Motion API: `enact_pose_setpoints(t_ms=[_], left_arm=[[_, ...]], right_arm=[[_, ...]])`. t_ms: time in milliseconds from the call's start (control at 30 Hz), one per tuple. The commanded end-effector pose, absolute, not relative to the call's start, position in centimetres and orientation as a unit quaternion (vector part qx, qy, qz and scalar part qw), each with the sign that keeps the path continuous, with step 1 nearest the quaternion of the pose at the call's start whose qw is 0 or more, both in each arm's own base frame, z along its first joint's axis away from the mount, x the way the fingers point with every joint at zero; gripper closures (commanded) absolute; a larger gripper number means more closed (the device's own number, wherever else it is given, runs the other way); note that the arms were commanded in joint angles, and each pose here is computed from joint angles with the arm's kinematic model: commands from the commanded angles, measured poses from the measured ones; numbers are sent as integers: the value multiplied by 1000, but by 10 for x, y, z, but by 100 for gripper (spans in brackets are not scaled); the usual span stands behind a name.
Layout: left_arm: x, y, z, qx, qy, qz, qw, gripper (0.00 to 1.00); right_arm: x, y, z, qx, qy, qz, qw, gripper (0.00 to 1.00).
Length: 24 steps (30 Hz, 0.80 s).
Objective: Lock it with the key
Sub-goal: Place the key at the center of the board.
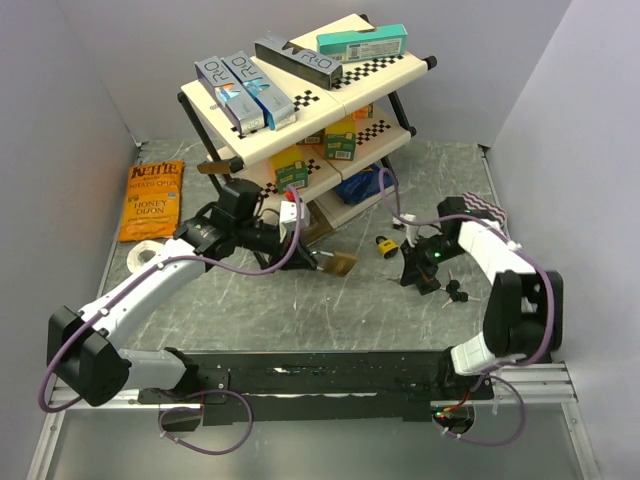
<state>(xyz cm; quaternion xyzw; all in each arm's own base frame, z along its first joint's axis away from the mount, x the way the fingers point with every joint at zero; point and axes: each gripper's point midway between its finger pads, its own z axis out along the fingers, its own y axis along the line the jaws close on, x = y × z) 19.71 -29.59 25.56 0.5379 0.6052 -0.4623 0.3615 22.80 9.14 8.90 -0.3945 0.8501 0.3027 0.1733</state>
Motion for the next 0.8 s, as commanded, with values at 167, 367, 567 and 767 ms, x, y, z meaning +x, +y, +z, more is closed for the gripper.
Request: enact_pose_setpoints(t_ms=[167, 367, 567, 767], left_arm=[[204, -303, 257, 569, 567, -451, 390, 99], [203, -302, 253, 566, 573, -450, 387, 99], [200, -300, 246, 566, 578, -452, 375, 99], [202, -304, 242, 548, 597, -468, 353, 99]], right_arm=[[253, 101, 42, -379, 879, 268, 106, 100], [261, 94, 25, -373, 890, 247, 86, 94], [257, 91, 28, -376, 890, 245, 77, 45], [256, 103, 81, -396, 867, 259, 157, 20]])
